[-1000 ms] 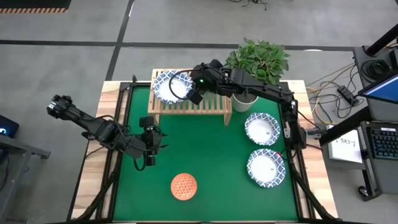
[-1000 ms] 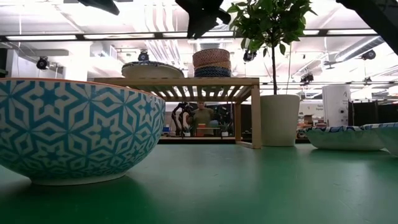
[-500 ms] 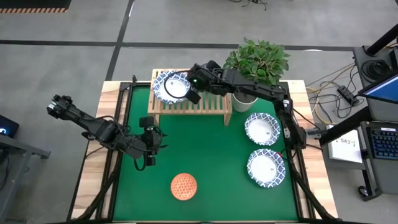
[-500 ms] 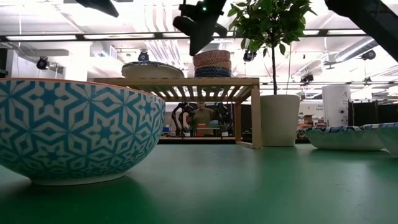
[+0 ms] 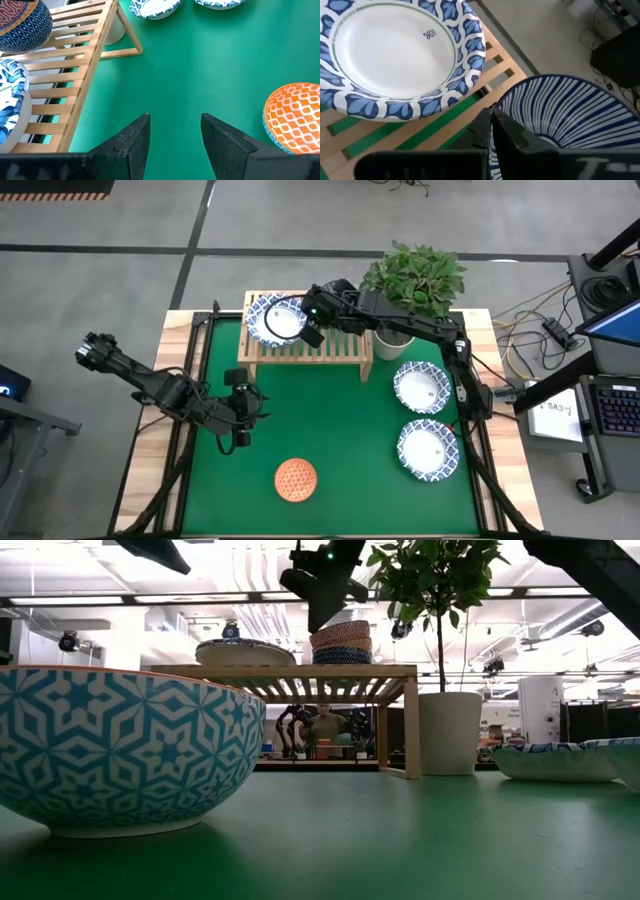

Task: Place and stack bowls onto a shelf
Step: Stack the small blue bowl on the small light blue bowl on the shelf, then stack the big white bowl on the big white bowl on the shelf

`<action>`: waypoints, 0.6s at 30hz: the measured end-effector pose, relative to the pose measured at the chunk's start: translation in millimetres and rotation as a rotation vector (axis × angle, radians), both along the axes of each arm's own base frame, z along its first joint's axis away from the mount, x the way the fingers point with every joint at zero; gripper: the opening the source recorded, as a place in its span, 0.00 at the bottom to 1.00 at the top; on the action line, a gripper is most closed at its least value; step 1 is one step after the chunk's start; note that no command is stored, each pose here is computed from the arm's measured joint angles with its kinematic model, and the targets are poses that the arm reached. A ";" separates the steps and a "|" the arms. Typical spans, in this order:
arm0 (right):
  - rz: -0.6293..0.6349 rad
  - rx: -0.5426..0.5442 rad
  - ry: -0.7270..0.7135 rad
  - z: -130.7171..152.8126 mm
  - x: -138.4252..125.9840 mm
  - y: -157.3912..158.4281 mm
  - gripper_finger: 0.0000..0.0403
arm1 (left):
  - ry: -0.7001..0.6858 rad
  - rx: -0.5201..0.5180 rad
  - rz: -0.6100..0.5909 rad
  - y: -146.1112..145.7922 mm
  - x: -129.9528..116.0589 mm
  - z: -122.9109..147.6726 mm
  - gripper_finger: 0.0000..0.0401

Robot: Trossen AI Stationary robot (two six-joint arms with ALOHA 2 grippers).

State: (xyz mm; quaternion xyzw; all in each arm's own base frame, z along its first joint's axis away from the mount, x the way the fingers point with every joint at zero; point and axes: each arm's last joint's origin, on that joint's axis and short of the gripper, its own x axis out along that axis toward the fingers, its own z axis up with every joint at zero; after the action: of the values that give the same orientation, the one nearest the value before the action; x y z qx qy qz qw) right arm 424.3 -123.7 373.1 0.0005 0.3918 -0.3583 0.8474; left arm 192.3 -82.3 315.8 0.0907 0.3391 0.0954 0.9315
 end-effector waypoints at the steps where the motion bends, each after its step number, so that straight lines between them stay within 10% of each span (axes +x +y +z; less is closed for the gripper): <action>1: 0.002 -0.002 -0.002 0.9 -0.1 1.6 0.02 | -0.001 -0.002 0.001 0.0 0.1 0.1 0.39; 18: 0.138 -0.069 -0.069 45.9 -21.1 82.7 0.02 | 0.006 -0.155 0.084 -2.0 -0.2 -18.3 0.39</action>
State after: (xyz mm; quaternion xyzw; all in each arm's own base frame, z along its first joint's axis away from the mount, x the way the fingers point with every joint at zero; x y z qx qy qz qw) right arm 403.3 -41.0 419.1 -0.0431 0.3489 -0.3121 0.8826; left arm 192.1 -84.3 297.5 0.0045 0.3515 0.1077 0.9300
